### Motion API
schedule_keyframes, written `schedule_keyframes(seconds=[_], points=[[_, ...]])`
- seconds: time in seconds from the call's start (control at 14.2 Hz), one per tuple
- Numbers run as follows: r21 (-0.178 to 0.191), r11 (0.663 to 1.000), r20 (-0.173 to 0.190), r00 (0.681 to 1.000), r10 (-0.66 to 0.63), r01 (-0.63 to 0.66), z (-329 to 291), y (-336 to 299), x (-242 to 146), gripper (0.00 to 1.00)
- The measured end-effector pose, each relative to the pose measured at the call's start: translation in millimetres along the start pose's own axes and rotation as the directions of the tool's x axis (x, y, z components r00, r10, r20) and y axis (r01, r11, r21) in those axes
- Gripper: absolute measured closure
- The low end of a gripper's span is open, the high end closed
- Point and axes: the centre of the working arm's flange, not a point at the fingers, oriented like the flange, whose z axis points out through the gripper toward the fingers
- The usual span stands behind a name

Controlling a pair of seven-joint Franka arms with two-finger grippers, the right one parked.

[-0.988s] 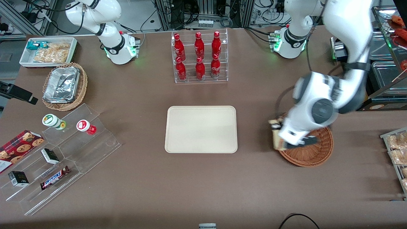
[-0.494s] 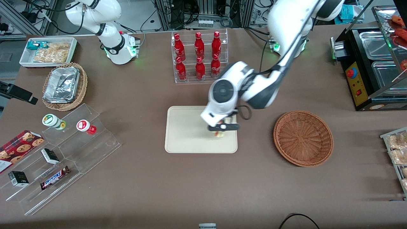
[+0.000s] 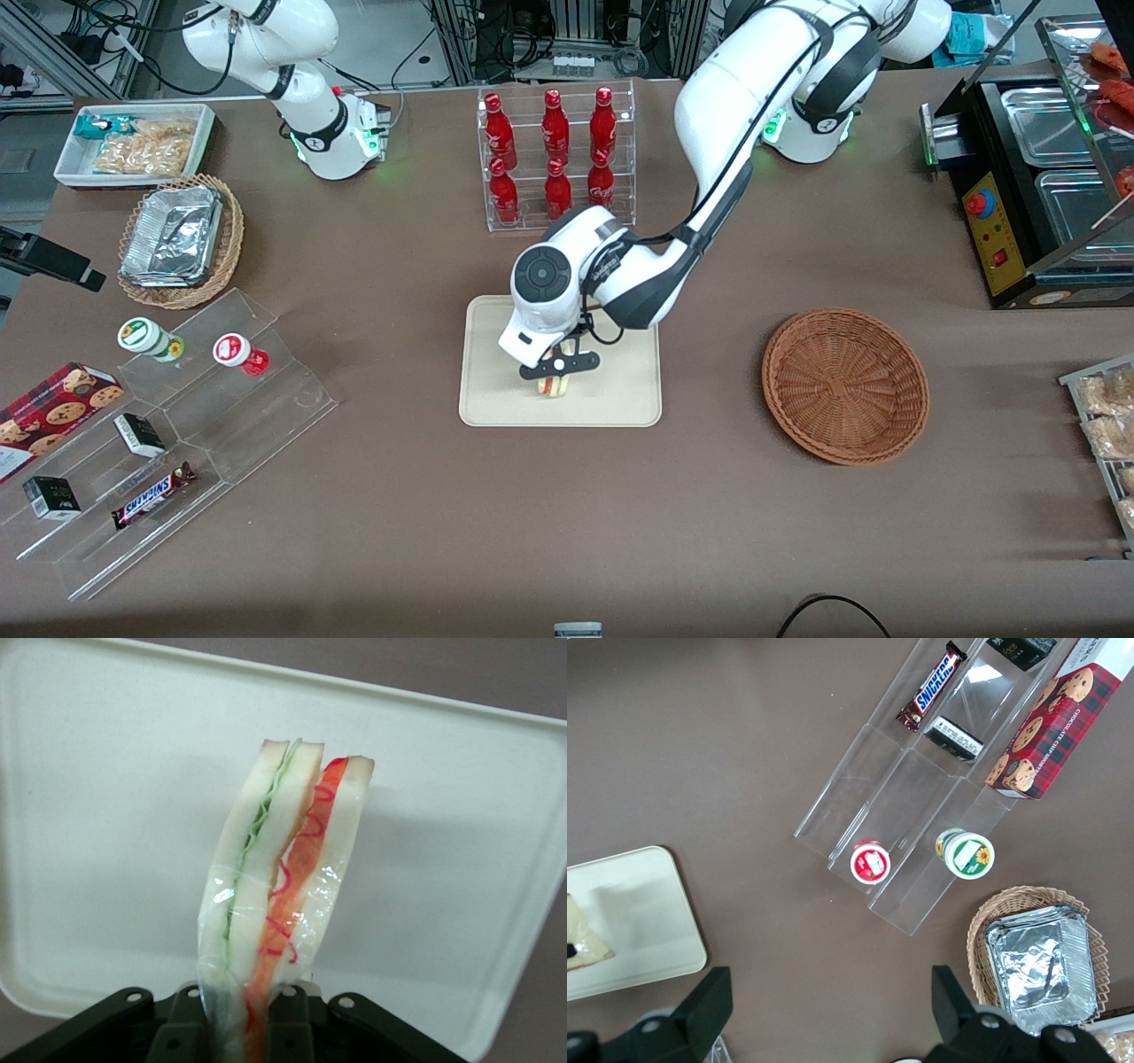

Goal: Place sandwich from basket to tray

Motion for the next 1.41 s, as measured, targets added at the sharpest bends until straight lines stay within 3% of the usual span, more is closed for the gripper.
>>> schedule_keyframes(seconds=[0.49, 0.64, 0.78, 1.06, 1.13, 1.27, 1.41], points=[[0.044, 0.999, -0.02, 1.0, 0.012, -0.012, 17.8, -3.7, 4.6, 0.82], [0.042, 0.999, -0.022, 1.0, 0.013, -0.013, 24.3, -2.9, 5.4, 0.64], [0.014, 1.0, -0.041, 0.999, 0.013, -0.013, 20.9, 0.2, 8.1, 0.44], [-0.046, 0.999, -0.105, 0.994, -0.009, 0.004, -46.7, -3.5, 22.7, 0.06], [-0.046, 0.999, -0.114, 0.993, -0.022, 0.017, -75.4, -12.5, 26.6, 0.0], [-0.024, 0.999, -0.122, 0.991, -0.047, 0.044, -139.3, -43.9, 35.0, 0.0], [0.039, 0.999, -0.096, 0.995, -0.011, 0.014, -202.0, -95.6, 43.2, 0.0]])
